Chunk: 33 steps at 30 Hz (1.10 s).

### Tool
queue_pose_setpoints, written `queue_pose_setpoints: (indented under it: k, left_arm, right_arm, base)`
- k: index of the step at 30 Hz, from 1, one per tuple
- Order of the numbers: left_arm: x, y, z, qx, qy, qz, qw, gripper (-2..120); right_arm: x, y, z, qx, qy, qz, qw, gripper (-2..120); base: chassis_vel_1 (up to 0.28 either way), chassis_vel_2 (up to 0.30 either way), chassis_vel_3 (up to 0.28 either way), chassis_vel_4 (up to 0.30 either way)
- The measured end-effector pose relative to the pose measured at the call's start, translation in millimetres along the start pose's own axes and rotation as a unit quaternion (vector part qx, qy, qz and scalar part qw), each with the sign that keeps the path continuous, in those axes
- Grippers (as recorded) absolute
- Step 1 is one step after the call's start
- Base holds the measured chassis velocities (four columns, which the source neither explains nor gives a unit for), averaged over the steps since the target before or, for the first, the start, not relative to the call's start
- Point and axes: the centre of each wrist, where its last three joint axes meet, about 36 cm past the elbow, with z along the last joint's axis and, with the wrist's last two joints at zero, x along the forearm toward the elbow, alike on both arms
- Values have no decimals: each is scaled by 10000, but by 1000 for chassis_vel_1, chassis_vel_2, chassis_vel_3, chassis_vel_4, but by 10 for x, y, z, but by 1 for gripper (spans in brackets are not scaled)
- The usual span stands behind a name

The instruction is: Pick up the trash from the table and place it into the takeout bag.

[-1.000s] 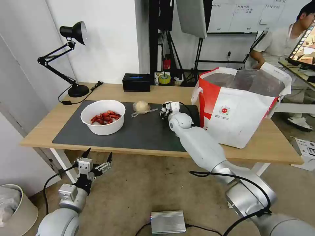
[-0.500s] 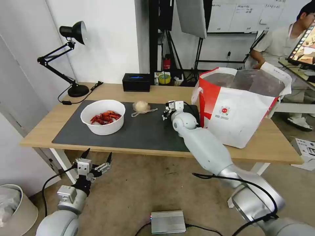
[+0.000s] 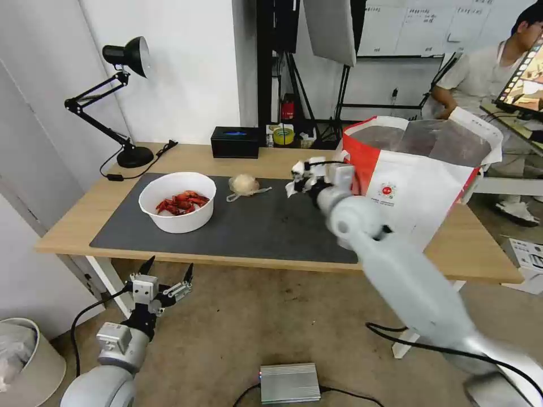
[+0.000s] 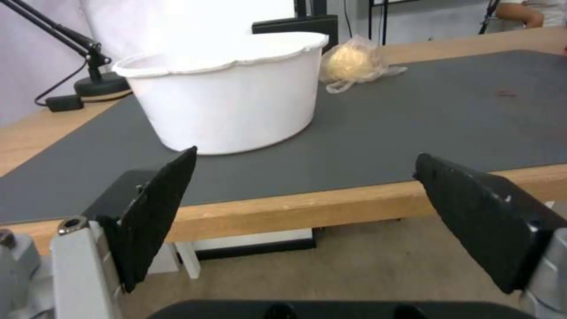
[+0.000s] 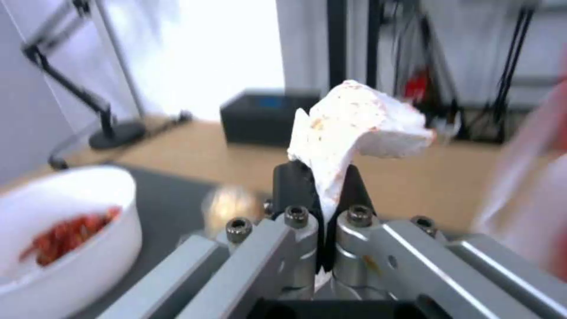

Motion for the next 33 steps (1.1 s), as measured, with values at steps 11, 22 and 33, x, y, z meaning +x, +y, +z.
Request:
queue_pose_setpoints:
  k: [11,22,33]
  left_arm:
    - [-95,-81,17,40,-57,125,9999,100]
    - [-191,-132,2,55,-142,259,9995,100]
    - [-220,-114,-40,90,-202,315,9993,100]
  right_arm:
    - [689,-799,-886,899,-1001,1110,9847,0]
    - [650,-1322,-875,980,-589,1843,9762,0]
    - [639,-1365,-837,591,265,2420,9681,0]
  base:
    - [0,0,0,0]
    - [0,0,0,0]
    - [0,0,0,0]
